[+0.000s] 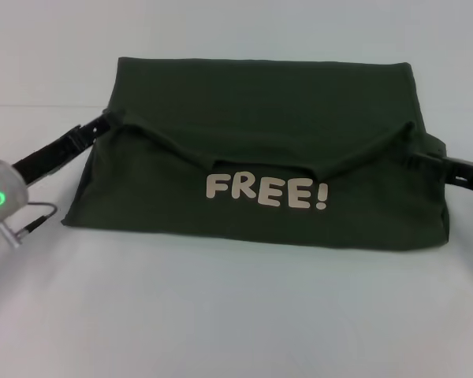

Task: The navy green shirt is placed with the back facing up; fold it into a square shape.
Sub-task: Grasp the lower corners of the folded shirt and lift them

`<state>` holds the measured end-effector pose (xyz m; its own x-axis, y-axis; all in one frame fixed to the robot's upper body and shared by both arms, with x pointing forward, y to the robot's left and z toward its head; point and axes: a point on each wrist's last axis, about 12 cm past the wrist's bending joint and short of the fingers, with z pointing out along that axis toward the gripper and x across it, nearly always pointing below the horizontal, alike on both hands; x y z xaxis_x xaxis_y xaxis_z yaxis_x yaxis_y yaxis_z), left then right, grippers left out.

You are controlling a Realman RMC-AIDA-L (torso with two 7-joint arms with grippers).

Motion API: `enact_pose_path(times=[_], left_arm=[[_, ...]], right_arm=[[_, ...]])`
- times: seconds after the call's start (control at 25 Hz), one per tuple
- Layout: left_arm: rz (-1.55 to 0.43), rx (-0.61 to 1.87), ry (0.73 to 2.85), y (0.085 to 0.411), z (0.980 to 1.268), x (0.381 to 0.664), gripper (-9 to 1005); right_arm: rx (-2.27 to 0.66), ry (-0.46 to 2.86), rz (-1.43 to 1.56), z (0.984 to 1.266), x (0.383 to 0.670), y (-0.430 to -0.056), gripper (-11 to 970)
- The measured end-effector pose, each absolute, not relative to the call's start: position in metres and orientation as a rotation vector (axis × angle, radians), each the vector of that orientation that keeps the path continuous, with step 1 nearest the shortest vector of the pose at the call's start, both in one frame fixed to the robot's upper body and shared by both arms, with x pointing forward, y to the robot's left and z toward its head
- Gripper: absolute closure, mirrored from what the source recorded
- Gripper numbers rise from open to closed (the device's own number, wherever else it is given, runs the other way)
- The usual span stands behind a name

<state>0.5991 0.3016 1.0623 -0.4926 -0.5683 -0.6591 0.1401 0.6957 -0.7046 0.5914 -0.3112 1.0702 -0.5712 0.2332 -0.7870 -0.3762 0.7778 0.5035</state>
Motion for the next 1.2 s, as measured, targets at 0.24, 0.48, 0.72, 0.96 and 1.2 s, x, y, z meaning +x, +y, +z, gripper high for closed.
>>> enact_pose_path(times=[0.24,0.48,0.72,0.96,1.2], left_arm=[[-0.959,-0.304,2.077,0.322,1.067,0.582,186],[-0.819,-0.301,2.168,0.335,1.059,0.581,57],[-0.776,-0.277,2.186,0.333,1.058,0.585,58],[-0.765,-0.219,2.208,0.327,1.057,0.586,60],[-0.719,-0.218,2.208,0.330,1.055,0.585,61]], right_arm=[[-0.169,2.018,0.921,1.068,0.570,-0.316,50],[-0.204,2.047,0.918,1.064,0.563,-0.318,12],[-0.217,2.057,0.912,1.063,0.563,-0.318,13],[-0.208,2.061,0.895,1.062,0.565,-0.319,13],[-0.214,2.061,0.898,1.062,0.566,-0.315,14]])
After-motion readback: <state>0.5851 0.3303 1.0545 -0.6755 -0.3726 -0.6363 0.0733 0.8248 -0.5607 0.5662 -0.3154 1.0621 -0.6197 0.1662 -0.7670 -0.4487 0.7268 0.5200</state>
